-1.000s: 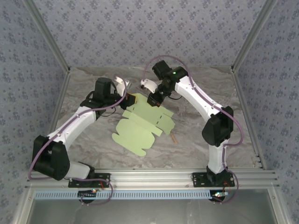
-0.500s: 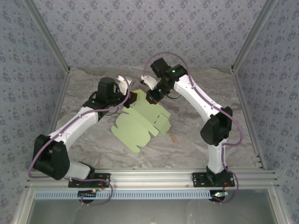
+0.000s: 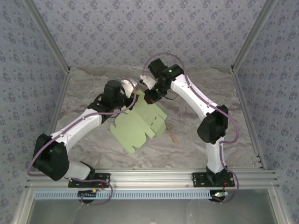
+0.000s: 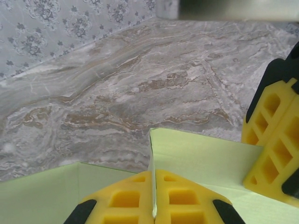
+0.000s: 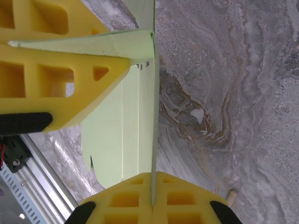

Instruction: Fold the paper box

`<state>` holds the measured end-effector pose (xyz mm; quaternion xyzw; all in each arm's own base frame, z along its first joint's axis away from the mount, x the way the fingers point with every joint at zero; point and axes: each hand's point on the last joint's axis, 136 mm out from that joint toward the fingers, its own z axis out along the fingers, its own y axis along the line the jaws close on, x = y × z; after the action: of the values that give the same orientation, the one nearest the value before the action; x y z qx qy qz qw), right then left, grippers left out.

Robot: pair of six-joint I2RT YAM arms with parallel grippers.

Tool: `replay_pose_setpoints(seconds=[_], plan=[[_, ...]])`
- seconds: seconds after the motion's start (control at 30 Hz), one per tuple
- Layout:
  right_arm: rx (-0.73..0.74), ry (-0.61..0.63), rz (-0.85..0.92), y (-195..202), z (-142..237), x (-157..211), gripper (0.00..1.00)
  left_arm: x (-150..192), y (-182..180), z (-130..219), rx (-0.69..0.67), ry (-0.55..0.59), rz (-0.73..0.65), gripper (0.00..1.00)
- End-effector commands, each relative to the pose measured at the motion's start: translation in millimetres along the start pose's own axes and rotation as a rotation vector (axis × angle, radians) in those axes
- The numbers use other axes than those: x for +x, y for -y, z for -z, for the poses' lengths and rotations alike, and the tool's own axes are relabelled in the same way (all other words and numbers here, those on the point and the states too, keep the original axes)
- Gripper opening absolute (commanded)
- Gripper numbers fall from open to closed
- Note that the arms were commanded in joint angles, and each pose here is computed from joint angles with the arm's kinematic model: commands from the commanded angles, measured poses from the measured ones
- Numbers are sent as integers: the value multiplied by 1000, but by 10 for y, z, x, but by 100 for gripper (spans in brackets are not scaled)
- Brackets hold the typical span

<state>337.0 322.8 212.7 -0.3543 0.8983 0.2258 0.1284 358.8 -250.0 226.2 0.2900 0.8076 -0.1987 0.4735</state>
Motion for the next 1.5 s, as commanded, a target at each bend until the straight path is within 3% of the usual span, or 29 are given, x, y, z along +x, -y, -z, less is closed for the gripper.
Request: replay_pose_setpoints(seconds=[0.0,0.27,0.5,0.8,1.13,1.47], plan=[[-86,118,53,-265,51,-331,0,49,285,-22,81,-15,-84,2],[-104,122,42,-245,23,-350,0,48,402,-72,101,-9,-120,3],[-66,104,62,-49,95,-229,0,5,281,80,79,19,-81,7],[-60,32,280,48,123,26,0,-90,249,453,143,89,43,38],[-51,18,493,17,241,159,0,-229,-34,980,106,176,285,53],[-51,-8,552,-25,240,203,0,123,-460,1148,-9,117,591,57]])
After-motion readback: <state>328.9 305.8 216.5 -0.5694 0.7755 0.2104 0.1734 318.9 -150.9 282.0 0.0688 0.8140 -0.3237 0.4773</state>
